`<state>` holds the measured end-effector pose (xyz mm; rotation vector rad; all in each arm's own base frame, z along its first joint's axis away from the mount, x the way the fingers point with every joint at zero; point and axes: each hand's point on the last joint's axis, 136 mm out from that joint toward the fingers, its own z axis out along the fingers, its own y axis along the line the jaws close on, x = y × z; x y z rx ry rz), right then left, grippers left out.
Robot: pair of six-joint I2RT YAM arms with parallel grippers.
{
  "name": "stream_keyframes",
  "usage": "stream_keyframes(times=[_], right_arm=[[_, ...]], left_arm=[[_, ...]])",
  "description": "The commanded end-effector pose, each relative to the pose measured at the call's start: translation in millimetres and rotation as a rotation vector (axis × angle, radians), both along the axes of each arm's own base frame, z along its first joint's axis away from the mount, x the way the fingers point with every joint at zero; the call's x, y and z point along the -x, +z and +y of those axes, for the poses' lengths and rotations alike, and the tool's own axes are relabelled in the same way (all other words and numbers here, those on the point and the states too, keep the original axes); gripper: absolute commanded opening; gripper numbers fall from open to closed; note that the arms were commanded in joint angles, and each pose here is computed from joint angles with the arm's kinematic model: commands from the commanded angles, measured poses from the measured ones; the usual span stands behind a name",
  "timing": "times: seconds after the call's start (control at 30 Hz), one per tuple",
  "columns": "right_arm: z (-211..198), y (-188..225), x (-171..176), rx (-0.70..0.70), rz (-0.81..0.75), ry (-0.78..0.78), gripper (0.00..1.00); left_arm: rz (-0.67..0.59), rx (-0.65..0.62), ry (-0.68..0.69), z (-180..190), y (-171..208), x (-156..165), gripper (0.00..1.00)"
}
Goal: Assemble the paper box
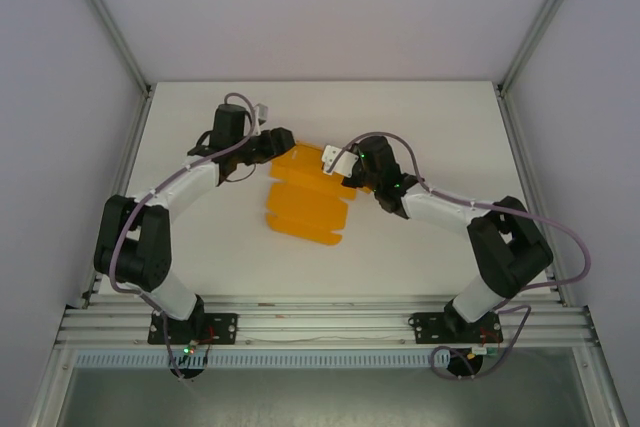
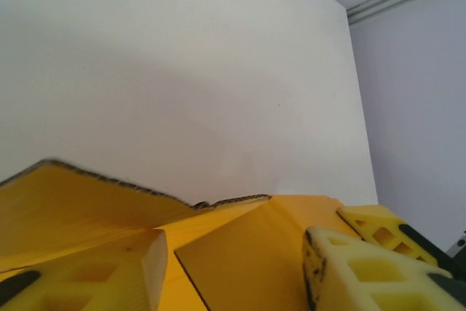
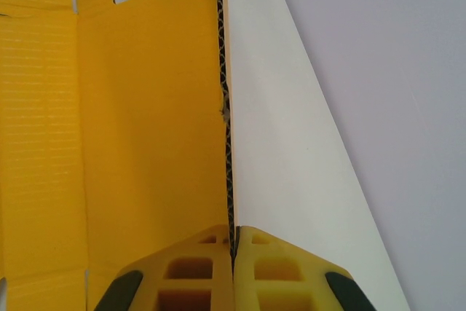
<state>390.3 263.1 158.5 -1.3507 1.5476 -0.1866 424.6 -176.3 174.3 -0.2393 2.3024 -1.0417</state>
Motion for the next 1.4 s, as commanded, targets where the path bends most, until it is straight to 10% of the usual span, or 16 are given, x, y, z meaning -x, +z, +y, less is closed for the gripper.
stream_keyframes(times=[0.0,0.3,0.8,1.37], right_arm=[[-0.7,21.4,-5.2,-0.061,-0.047,-0.032,0.00],[9.3,23.3,-1.6,-0.082,-0.040,0.013,0.00],[4.5,17.0,0.2,-0.055,-0.051,-0.019,0.00],[-24.5,28.3,1.9,-0.083,-0.055,-0.078,0.00]], left_arm=[[0.020,-0.017,0.024,3.9,-4.0,3.8,0.43],[0.005,0.040,-0.101,-36.4,-2.4,6.8,0.35],[-0.011,0.105,-0.165,-72.5,2.7,5.8,0.71],[0.047,-0.300,0.288,110.6,-56.1,58.9,1.00]])
